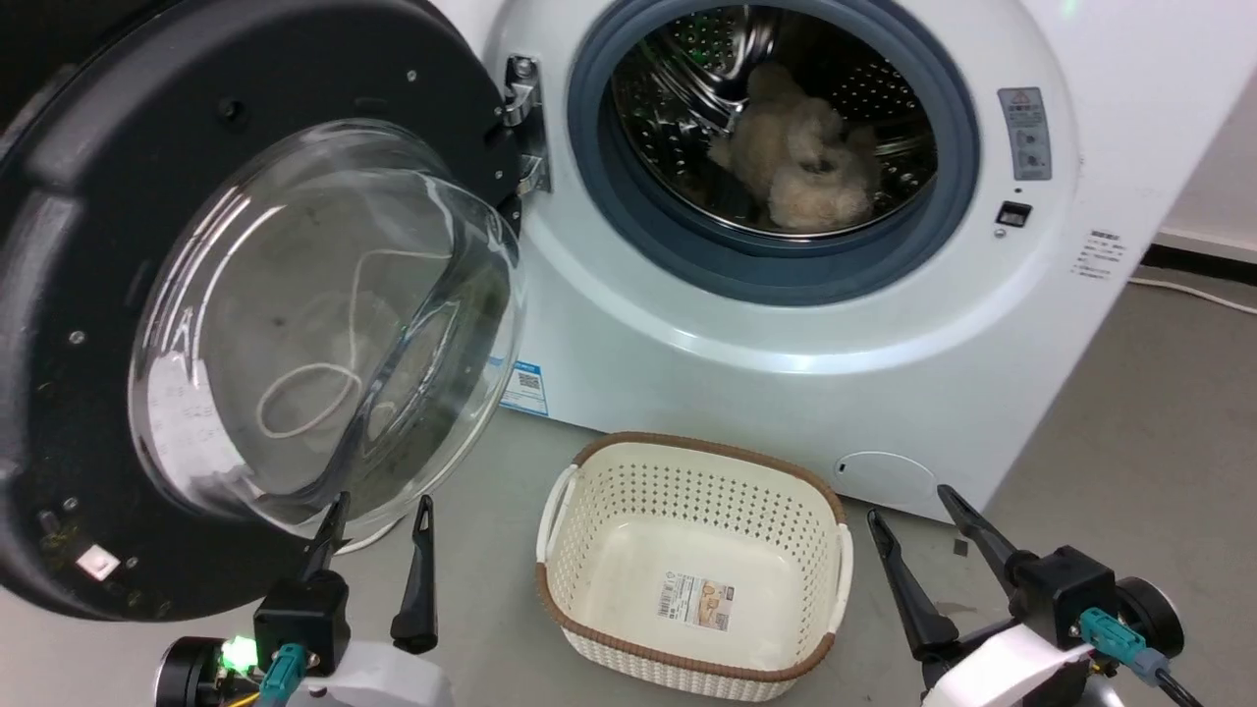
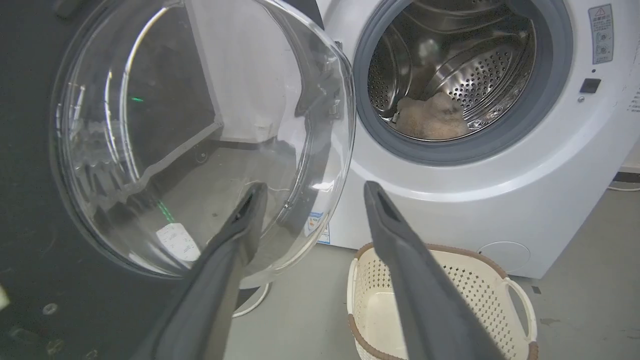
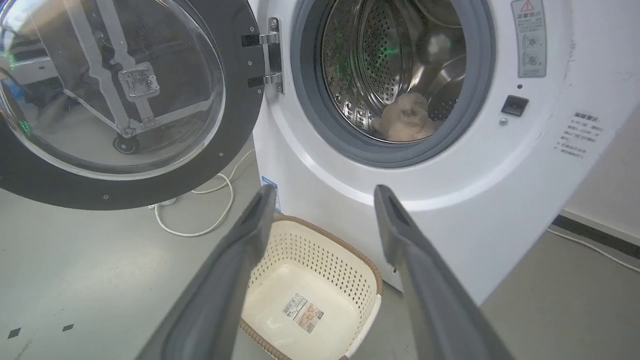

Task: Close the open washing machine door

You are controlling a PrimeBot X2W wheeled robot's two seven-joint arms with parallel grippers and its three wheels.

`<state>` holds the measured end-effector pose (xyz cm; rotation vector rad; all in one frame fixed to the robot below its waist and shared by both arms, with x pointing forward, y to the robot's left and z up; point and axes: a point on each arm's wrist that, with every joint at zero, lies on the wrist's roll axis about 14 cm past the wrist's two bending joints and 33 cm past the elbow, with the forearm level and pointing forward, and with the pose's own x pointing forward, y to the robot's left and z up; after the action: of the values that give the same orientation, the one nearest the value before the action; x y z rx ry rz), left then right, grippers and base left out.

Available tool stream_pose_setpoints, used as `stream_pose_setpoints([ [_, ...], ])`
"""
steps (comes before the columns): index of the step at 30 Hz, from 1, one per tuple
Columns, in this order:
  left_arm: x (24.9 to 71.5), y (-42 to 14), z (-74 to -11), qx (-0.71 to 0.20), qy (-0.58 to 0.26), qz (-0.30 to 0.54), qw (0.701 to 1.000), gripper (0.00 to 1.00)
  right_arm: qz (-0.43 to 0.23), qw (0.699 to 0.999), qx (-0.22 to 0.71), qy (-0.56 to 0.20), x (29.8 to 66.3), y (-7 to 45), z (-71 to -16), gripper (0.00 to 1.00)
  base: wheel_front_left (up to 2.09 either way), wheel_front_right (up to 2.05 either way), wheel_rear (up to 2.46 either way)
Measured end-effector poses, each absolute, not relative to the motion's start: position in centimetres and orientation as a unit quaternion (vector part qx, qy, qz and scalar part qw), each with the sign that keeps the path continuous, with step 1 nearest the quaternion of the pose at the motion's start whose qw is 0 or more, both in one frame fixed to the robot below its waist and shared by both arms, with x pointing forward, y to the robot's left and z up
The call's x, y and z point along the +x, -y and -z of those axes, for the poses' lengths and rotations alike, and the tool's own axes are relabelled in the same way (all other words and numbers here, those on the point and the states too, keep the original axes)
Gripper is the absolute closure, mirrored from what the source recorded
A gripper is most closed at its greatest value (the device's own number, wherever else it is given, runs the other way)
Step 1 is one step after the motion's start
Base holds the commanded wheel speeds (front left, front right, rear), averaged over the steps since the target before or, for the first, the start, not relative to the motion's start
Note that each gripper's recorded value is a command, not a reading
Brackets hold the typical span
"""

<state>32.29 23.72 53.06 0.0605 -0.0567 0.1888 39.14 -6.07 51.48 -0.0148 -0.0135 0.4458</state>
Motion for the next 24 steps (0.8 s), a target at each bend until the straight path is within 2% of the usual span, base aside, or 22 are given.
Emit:
stream_pose_setpoints([
  [24, 29.5, -26.3, -53.4, 0.037, 0.047, -0.147, 0.987, 0.0, -0.291, 0.957, 0.002, 0.011, 39.4, 1.6, -50.9, 0.0, -0.01, -0.01, -0.01],
])
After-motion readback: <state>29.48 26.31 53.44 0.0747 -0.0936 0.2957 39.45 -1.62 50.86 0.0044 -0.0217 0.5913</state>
